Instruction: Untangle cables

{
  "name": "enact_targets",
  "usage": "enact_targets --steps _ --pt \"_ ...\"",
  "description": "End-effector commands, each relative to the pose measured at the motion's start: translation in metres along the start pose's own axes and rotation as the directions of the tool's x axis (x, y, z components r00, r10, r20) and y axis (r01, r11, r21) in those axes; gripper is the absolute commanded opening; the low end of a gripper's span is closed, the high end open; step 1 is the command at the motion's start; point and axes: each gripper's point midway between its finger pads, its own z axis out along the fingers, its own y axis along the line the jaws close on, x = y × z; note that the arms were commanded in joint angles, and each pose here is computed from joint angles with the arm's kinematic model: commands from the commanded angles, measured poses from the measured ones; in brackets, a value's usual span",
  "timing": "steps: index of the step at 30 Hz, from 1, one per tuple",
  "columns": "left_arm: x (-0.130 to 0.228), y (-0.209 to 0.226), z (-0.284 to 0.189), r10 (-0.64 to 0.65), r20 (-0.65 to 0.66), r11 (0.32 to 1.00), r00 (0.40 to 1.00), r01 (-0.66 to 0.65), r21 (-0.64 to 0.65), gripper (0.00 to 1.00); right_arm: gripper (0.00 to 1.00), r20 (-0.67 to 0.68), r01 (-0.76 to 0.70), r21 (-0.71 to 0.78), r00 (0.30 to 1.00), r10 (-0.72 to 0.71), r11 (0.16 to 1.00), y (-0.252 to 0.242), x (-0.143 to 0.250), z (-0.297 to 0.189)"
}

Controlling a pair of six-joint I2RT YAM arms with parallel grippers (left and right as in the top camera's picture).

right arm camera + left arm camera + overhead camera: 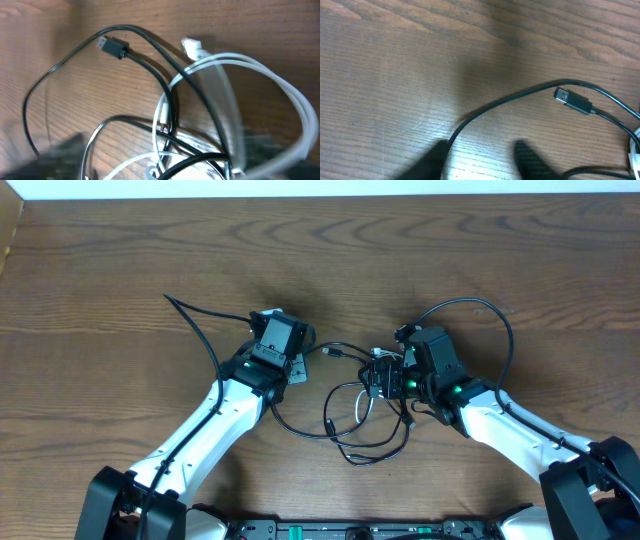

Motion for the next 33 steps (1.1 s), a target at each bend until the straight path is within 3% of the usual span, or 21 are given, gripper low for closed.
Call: enact_targets --steps 1,7,12,14,16,19,21,24,33 --pt "-0.006 0.000 -0.001 0.003 0.012 1.000 1.000 -0.003 -0.002 0.07 0.01 -0.006 -0.002 -0.022 1.000 0.002 1.000 0.005 0.001 0.001" --pt "-0.001 0.001 -0.001 0.007 -0.010 1.000 1.000 -0.007 -0.004 0.08 0.01 0.017 0.025 0.020 1.000 -0.026 0.999 -0.002 -0.002 0.002" --pt "0.017 -0.014 0.006 0.017 -0.101 0.997 0.995 -0.009 0.080 0.08 0.01 0.023 0.025 0.034 0.999 -0.026 0.999 -0.005 -0.003 0.001" --pt "0.028 -0.018 0.010 0.025 -0.154 0.995 0.988 -0.009 0.101 0.08 0.10 0.029 0.024 0.053 0.999 -0.025 0.998 -0.008 -0.004 0.001" --pt "0.042 -0.019 0.017 0.033 -0.220 0.994 0.975 -0.009 0.107 0.08 0.26 0.042 0.023 0.078 0.999 -0.026 0.997 -0.012 -0.006 0.001" --pt "0.064 -0.019 0.026 0.078 -0.308 0.992 0.948 -0.042 0.123 0.08 0.33 0.050 0.022 0.088 0.998 -0.026 0.996 -0.014 -0.008 0.001" --pt "0.085 -0.039 0.027 0.192 -0.383 0.959 0.904 -0.089 0.270 0.08 0.33 0.048 0.021 0.091 0.999 -0.026 0.996 -0.015 -0.007 0.001" --pt "0.093 -0.059 0.020 0.306 -0.377 0.896 0.874 -0.131 0.424 0.08 0.32 0.053 0.022 0.088 0.998 -0.027 0.996 -0.014 -0.009 0.001" --pt "0.098 -0.082 0.006 0.411 -0.333 0.793 0.849 -0.153 0.589 0.15 0.31 0.014 -0.043 -0.055 0.999 0.044 0.998 0.012 -0.005 0.001"
